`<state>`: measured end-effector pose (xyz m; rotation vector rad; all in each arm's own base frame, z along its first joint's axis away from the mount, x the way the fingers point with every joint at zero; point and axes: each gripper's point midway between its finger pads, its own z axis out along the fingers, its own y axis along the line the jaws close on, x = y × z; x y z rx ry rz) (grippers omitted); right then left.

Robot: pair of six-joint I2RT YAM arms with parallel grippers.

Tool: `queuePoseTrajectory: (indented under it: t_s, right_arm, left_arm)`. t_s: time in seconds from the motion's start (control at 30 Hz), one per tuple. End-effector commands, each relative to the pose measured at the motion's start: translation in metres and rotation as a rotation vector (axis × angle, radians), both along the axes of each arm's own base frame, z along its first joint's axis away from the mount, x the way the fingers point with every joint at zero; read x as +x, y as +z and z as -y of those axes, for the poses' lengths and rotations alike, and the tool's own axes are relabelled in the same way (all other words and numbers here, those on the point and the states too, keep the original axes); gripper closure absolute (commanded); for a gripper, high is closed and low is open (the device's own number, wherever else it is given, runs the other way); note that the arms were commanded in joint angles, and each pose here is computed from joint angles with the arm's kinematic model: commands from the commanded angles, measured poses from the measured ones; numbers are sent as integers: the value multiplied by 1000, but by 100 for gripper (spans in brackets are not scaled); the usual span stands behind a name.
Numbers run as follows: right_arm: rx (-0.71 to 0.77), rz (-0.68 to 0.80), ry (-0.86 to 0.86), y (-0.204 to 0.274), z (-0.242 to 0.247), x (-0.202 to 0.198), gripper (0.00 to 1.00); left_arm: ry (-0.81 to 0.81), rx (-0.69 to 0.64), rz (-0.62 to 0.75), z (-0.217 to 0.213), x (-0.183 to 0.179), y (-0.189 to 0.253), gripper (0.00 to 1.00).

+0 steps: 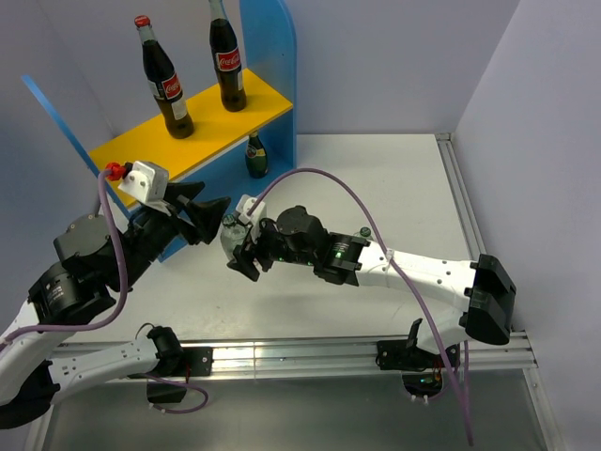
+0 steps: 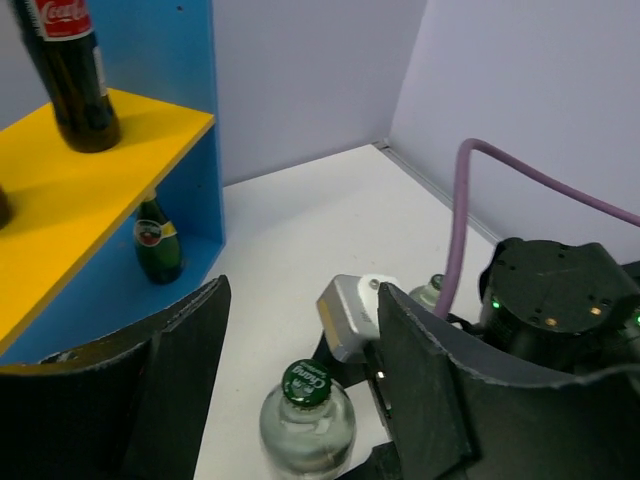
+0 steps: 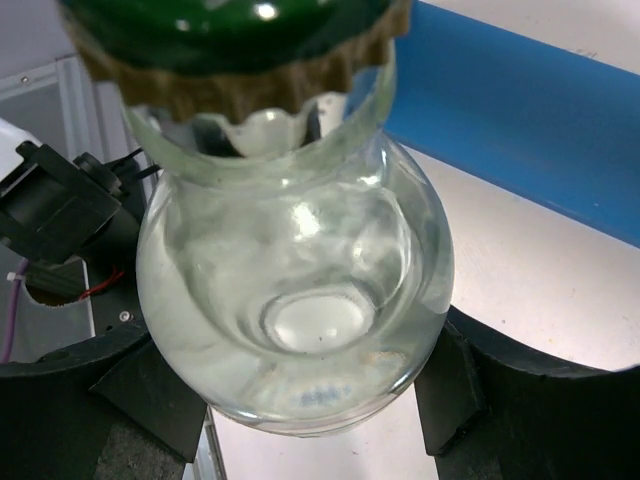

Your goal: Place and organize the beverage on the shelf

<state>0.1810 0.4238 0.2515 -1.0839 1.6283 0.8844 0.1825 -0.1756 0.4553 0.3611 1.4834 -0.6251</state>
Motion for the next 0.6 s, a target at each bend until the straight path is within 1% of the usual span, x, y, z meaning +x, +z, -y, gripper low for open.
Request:
queuePoseTrajectory:
  t_s: [0.0, 0.07, 0.1, 0.17, 0.2, 0.27, 0.33, 0.37, 0.43, 0.47, 0.57]
  right_arm:
    - [241, 128, -22, 87, -2, 5, 100]
    - [245, 131, -37, 88, 0, 7, 100]
    - [257, 129, -39, 90, 1, 8, 100]
    - [270, 132, -51, 91, 5, 11, 100]
    - [300, 147, -55, 97, 6, 13, 100]
    - [313, 156, -75, 96, 9, 16, 100]
    - [320, 172, -86, 101, 10, 19, 100]
    - [322, 186, -84, 104, 11, 18, 100]
    - [338, 202, -83, 112, 13, 18, 100]
    - [342, 207, -82, 114, 13, 18, 100]
    - [360, 218, -72, 122, 17, 15, 100]
  left_arm:
    - [97, -37, -10, -16, 8, 3, 34]
    - [157, -50, -22, -28, 11, 0, 34]
    - [229, -46, -36, -38, 17, -7, 33]
    - [315, -56, -58, -52, 22, -13, 30]
    - [390, -52, -74, -63, 27, -21, 28]
    - [396, -32, -89, -61, 29, -28, 28]
    - [346, -26, -101, -48, 29, -32, 33]
    - [334, -24, -104, -44, 29, -33, 41]
    - [299, -13, -117, -30, 32, -38, 50]
    - [292, -4, -123, -26, 33, -39, 57]
    - [273, 25, -153, -13, 39, -48, 65]
